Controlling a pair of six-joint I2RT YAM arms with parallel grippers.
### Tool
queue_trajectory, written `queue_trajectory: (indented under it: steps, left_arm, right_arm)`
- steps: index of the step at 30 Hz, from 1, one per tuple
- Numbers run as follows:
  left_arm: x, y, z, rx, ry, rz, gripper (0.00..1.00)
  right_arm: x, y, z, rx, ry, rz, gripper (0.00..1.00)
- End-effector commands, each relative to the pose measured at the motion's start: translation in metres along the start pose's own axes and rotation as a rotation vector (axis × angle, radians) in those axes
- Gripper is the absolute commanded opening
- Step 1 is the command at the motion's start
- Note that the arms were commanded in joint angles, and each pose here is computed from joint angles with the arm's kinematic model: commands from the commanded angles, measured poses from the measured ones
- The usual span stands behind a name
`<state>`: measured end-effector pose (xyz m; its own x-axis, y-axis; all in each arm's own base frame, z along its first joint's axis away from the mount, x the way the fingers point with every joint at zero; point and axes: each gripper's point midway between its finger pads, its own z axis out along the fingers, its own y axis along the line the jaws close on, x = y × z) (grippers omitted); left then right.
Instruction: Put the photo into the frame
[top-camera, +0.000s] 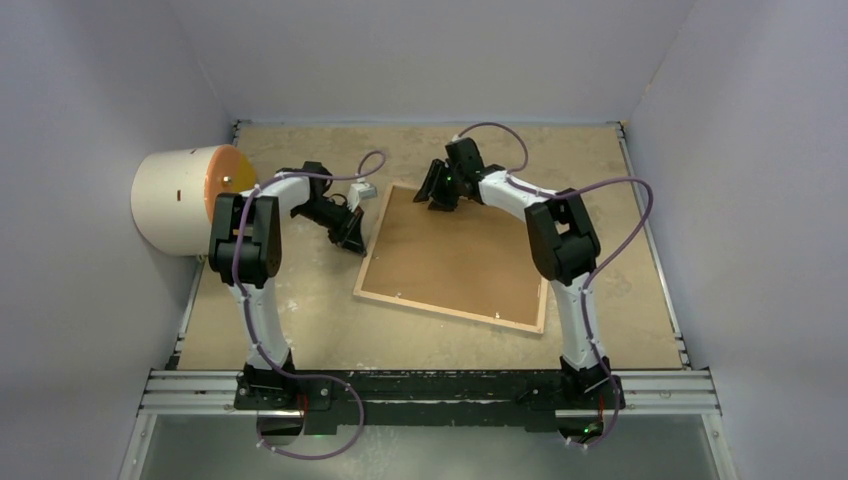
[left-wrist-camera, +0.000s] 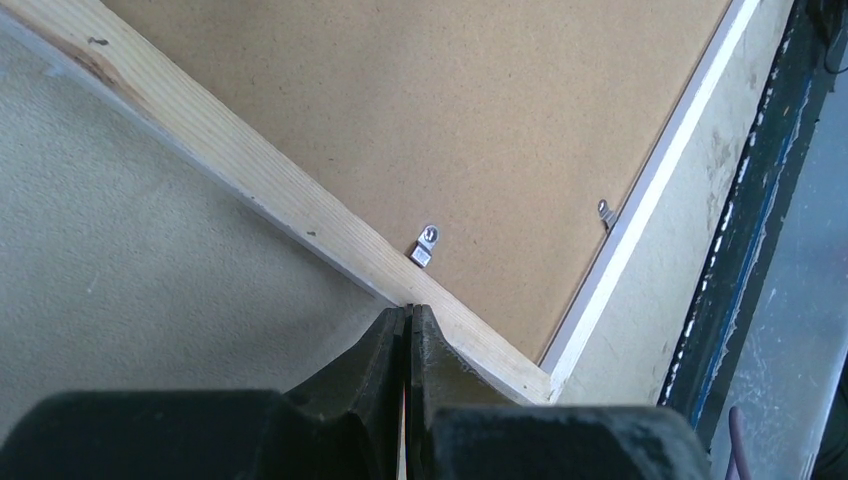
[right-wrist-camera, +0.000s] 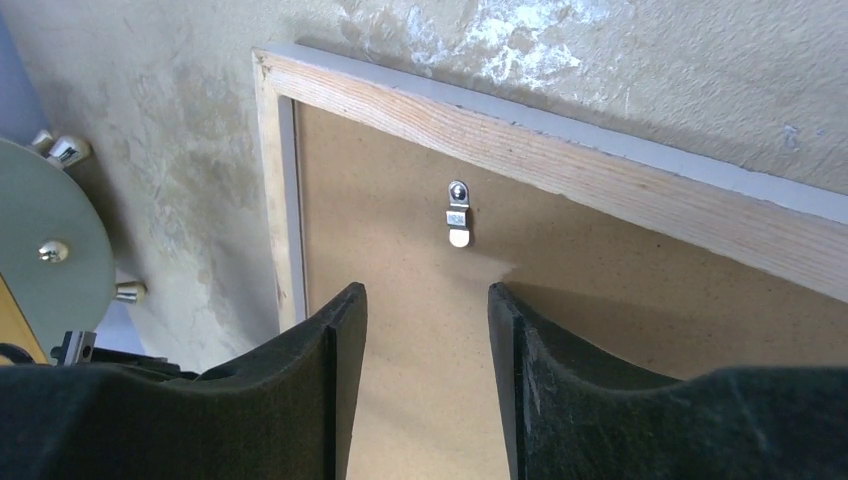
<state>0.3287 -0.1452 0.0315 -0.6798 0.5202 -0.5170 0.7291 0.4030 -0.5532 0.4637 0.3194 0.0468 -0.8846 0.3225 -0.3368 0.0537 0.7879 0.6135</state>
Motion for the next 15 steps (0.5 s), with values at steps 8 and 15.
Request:
queue_trajectory:
  steps: [8,15]
  left_arm:
    - [0.007,0.024,-0.038,-0.226,0.144,0.198,0.27]
    - [0.032,0.019,-0.02,-0.253,0.231,0.239,0.3]
  right_arm:
    - [-0.06,-0.09,-0.148,0.154,-0.256,0.183,0.83]
    - [-0.052,-0.206,-0.228,0.403,-0.452,0.348,0.91]
